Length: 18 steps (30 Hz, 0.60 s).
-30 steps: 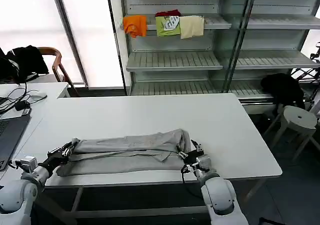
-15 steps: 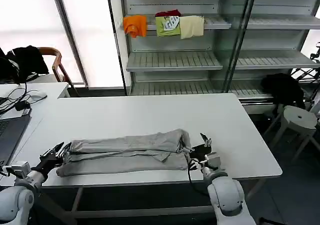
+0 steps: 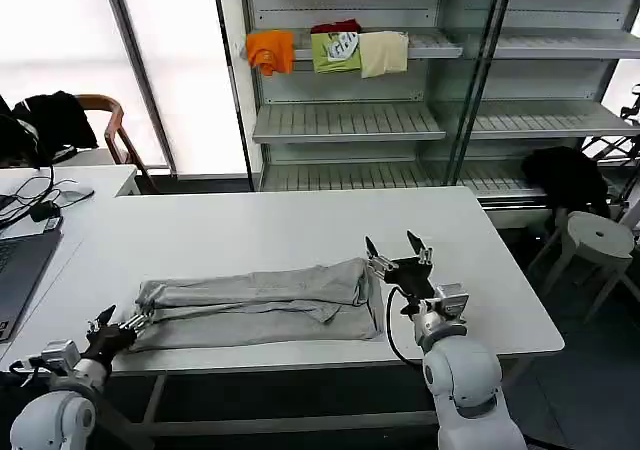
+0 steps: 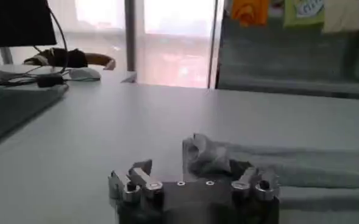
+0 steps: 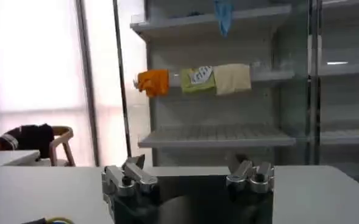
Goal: Fold and organize the clothes.
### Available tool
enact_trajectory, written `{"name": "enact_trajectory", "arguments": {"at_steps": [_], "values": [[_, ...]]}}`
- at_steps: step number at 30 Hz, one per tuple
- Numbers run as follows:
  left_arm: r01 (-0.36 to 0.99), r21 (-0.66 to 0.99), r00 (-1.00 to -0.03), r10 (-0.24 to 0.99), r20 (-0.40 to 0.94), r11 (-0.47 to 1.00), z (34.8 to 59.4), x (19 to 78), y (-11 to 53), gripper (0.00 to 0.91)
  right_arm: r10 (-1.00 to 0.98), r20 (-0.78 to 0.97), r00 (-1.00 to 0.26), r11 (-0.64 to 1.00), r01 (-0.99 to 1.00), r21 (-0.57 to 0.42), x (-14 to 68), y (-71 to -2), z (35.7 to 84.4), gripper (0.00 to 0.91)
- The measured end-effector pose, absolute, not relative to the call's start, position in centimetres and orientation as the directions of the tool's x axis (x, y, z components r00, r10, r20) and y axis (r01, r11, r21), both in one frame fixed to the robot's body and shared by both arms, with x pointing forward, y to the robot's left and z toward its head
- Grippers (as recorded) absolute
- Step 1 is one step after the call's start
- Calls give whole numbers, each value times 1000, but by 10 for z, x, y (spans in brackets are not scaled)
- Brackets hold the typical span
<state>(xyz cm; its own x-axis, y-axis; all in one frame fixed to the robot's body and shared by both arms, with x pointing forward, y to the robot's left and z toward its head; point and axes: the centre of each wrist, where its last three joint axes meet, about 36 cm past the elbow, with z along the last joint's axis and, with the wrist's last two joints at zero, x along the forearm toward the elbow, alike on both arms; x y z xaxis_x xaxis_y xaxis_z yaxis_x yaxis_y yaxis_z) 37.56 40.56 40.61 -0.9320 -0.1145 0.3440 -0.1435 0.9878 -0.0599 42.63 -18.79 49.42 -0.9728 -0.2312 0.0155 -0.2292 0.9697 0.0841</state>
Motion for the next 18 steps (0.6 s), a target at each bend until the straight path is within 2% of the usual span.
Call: {"name": "enact_trajectory", "arguments": {"at_steps": [8, 11, 13, 16, 18], "values": [[-194, -70, -927, -159, 340, 979, 401, 382, 397, 897, -240, 6, -971, 966, -239, 98, 425, -185, 493, 907], [-202, -70, -925, -167, 342, 977, 399, 385, 394, 786, -240, 5, -971, 966, -238, 98, 425, -186, 493, 907], [-207, -70, -922, -171, 347, 976, 396, 386, 393, 625, -241, 5, -971, 966, -239, 99, 425, -186, 493, 907], [-208, -71, -921, -171, 350, 976, 393, 387, 391, 595, -241, 6, -970, 966, -240, 102, 425, -185, 492, 907], [-207, -70, -921, -170, 350, 976, 391, 388, 390, 605, -241, 6, -970, 965, -240, 102, 425, -185, 492, 907]]}}
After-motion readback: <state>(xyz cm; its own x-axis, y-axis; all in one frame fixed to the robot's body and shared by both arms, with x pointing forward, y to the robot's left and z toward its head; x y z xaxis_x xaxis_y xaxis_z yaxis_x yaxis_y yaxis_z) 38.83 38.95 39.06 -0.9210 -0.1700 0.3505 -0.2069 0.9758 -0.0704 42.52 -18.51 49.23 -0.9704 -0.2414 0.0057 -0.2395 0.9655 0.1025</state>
